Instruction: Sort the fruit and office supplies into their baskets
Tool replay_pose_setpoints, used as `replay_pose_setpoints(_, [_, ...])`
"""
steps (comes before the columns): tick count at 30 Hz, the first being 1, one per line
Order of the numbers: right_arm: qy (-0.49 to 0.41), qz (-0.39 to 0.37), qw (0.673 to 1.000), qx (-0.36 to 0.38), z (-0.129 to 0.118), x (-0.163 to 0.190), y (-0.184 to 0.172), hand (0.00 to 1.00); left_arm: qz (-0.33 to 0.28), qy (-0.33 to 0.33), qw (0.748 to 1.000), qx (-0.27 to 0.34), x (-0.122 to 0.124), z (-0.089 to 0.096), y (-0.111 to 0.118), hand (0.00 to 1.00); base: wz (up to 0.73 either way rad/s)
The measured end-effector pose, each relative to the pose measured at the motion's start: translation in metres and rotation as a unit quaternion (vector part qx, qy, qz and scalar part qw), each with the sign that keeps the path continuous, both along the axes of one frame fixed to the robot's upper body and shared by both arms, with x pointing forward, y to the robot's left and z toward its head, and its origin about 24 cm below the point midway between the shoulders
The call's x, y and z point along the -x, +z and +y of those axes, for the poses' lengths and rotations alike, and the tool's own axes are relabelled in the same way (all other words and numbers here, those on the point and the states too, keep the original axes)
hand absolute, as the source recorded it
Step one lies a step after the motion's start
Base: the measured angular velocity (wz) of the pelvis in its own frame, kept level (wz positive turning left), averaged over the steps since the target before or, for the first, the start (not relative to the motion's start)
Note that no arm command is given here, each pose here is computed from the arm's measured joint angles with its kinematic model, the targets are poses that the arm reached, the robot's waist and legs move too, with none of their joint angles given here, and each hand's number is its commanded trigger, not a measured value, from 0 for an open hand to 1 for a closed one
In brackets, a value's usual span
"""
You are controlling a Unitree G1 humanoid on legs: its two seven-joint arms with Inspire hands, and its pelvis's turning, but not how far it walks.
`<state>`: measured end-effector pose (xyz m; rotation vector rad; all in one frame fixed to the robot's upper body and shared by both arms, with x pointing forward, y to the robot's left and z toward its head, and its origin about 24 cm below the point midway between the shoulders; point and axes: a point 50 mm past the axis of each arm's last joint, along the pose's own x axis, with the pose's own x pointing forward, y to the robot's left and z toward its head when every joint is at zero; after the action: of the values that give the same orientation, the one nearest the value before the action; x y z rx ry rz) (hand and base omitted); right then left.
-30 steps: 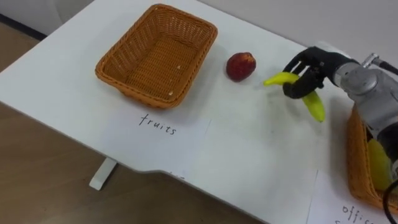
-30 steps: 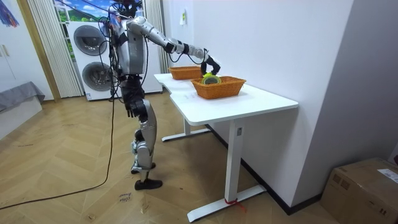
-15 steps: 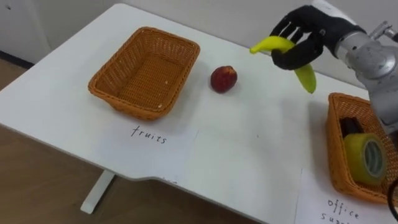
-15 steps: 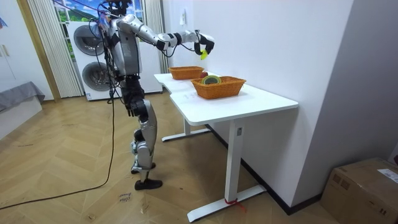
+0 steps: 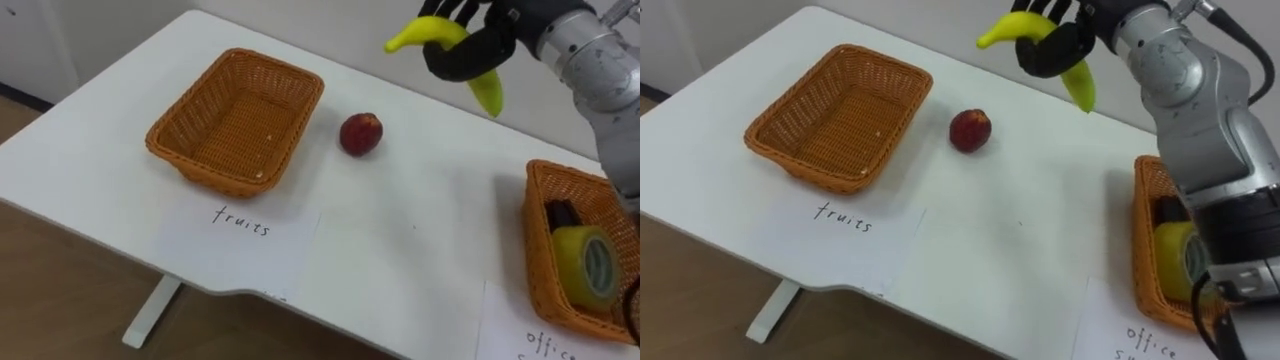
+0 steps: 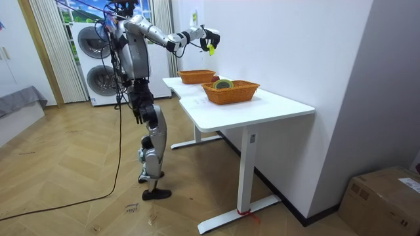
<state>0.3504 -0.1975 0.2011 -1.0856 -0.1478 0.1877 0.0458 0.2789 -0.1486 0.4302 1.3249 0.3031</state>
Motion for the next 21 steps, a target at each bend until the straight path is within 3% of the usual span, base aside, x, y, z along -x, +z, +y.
replay_pose_setpoints(21, [0.049,0.001,0.999,0.017,0.034,0.005,-0.004,1.0,0.008,-0.027,0.999,-0.024,0.005,0.001,0.003,0.0,0.02])
